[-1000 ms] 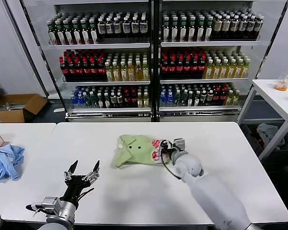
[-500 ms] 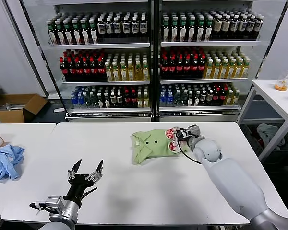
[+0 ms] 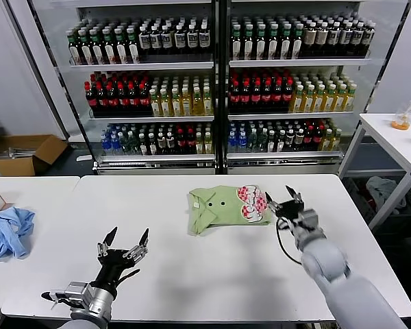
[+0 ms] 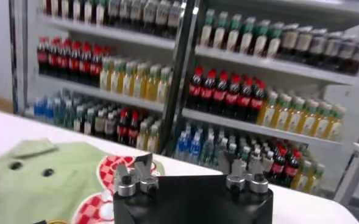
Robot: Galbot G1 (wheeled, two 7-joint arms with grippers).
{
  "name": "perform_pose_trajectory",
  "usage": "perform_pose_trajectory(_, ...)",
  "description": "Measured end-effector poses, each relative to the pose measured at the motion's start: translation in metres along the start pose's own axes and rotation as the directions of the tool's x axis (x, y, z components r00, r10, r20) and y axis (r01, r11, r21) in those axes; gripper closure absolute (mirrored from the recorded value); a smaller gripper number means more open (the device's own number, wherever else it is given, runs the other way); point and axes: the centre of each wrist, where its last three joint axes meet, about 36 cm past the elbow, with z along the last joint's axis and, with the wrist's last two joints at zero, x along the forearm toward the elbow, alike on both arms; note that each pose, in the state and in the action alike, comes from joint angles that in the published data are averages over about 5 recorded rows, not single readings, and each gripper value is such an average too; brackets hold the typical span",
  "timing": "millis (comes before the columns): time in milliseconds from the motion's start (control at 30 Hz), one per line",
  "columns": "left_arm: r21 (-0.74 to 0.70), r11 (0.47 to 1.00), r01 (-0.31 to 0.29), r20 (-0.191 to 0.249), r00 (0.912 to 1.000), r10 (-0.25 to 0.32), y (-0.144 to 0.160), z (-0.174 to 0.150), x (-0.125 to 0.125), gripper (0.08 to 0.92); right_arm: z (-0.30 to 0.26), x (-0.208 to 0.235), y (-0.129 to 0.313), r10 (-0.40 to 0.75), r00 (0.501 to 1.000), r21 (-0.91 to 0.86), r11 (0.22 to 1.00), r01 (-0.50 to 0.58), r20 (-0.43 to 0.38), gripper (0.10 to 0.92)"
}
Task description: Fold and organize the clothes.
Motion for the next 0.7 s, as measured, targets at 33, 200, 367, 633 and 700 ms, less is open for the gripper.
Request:
perform_pose_trajectory(33,-0.002,1.0,0.001,0.002,1.0,-0.001,0.0,-0.001,0.001,0.177,0.001,0.011,0.0,0.004,1.0,-0.012,1.0,-0.004,0.014,0.275)
perform_pose_trajectory(200,-0.008,1.0,0.004,0.012,0.9999,-0.004,0.001,-0.004,0.004,0.177,0.007,0.06,0.002,0.027,0.998,-0.053,0.998,-0.024,0.064,0.205)
perform_pose_trajectory(367,-0.011,1.0,0.002,0.015,0.9999,-0.001,0.0,-0.006,0.009,0.177,0.011,0.091,0.005,0.053,0.994,-0.069,0.997,-0.046,0.095,0.2)
perform_pose_trajectory(633,-0.007,1.0,-0.005,0.018,0.9998,0.005,-0.005,-0.009,0.015,0.177,0.012,0.121,0.016,0.068,0.988,-0.076,0.995,-0.058,0.135,0.2)
perform_pose_trajectory(700,-0.007,1.0,-0.006,0.018,0.9998,0.006,-0.005,-0.01,0.016,0.177,0.011,0.127,0.018,0.068,0.988,-0.075,0.996,-0.058,0.141,0.2)
